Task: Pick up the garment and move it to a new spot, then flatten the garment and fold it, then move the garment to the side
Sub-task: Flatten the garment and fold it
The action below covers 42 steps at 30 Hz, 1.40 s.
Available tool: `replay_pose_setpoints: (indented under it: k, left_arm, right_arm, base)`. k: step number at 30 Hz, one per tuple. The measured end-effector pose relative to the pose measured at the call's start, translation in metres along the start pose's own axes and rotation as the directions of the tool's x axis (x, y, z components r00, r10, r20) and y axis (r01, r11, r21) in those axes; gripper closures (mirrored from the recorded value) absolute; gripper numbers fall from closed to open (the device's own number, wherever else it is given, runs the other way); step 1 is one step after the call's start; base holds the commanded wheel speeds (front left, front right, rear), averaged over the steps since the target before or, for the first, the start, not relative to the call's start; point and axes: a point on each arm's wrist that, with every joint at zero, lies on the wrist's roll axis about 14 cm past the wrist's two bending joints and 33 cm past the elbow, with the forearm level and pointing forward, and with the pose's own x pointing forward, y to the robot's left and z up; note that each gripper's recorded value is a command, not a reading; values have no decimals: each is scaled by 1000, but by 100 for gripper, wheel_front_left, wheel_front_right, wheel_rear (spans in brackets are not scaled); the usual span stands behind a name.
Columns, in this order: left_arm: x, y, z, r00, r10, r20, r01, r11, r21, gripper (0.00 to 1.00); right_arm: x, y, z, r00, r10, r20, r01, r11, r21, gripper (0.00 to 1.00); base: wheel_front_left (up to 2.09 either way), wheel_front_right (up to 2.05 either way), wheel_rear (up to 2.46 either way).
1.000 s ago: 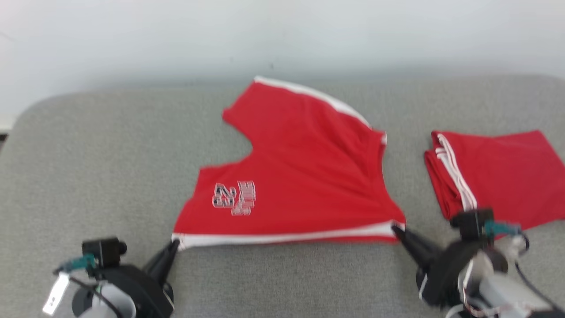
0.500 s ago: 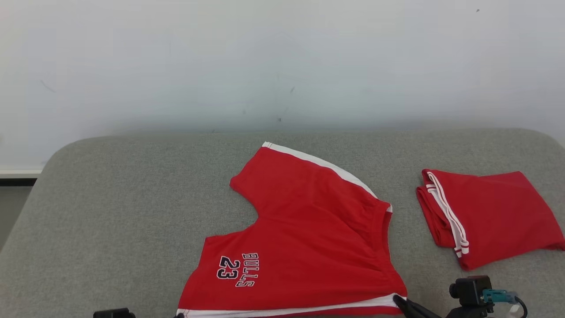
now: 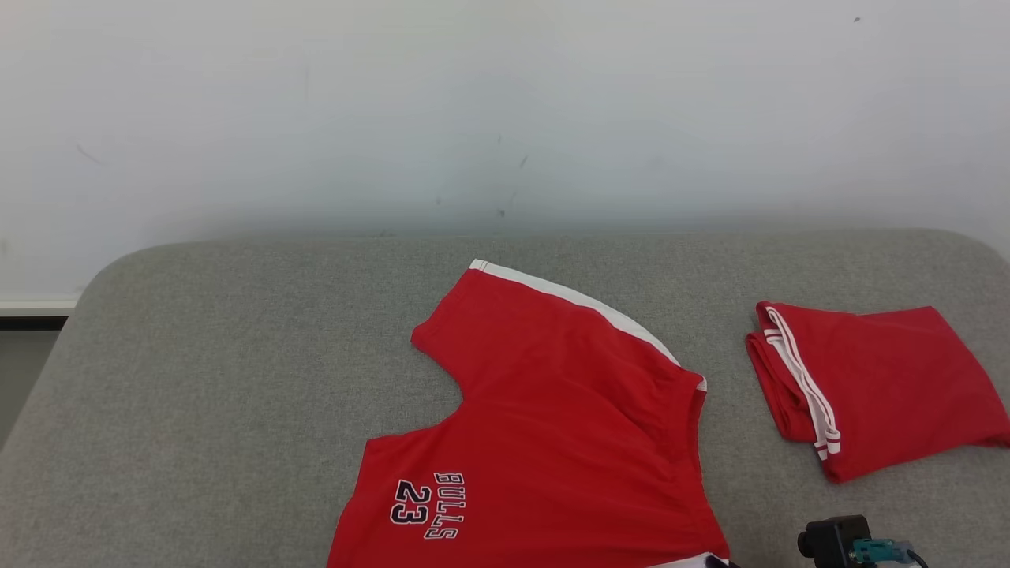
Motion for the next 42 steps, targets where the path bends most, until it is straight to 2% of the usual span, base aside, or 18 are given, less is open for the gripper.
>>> replay_pose_setpoints:
  k: [6, 7, 8, 9, 10, 22, 32, 42]
  left_arm:
    - [1, 3, -2, 1000, 18, -13, -18, 1000, -1, 100]
    - [1, 3, -2, 1000, 21, -12, -21, 1000, -1, 96]
    - [1, 4, -2, 1000, 29, -12, -29, 1000, -1, 41]
    - [1, 5, -1, 999, 31, -11, -31, 1000, -1, 0]
    - [2, 6, 0, 999, 37, -9, -37, 999, -2, 0]
    - [-3, 20, 8, 996, 86, 10, -86, 996, 6, 0]
    - [-10, 31, 42, 983, 117, 140, -120, 993, 11, 0]
    - [-13, 31, 52, 978, 118, 174, -124, 992, 23, 0]
  right_arm:
    - [1, -1, -5, 1000, -10, -20, 10, 1000, -4, 100]
    - [1, -1, -5, 1000, -10, -21, 10, 1000, -5, 84]
    - [1, -1, -5, 1000, -10, -21, 10, 1000, -5, 51]
    - [1, -1, -5, 1000, -11, -22, 11, 1000, -5, 21]
    - [2, -2, -5, 1000, -11, -22, 11, 1000, -4, 0]
    - [2, -7, 8, 1000, -23, 10, 23, 1000, -5, 0]
    - [-3, 2, 44, 992, 28, 122, -29, 1000, 8, 0]
    - [-10, 10, 49, 990, 64, 126, -64, 998, -10, 0]
  base:
    - [0, 0, 0]
    - [0, 0, 0]
    - [0, 0, 0]
    - [0, 0, 0]
    - [0, 0, 0]
    - [0, 0, 0]
    - [0, 0, 0]
    - [0, 0, 0]
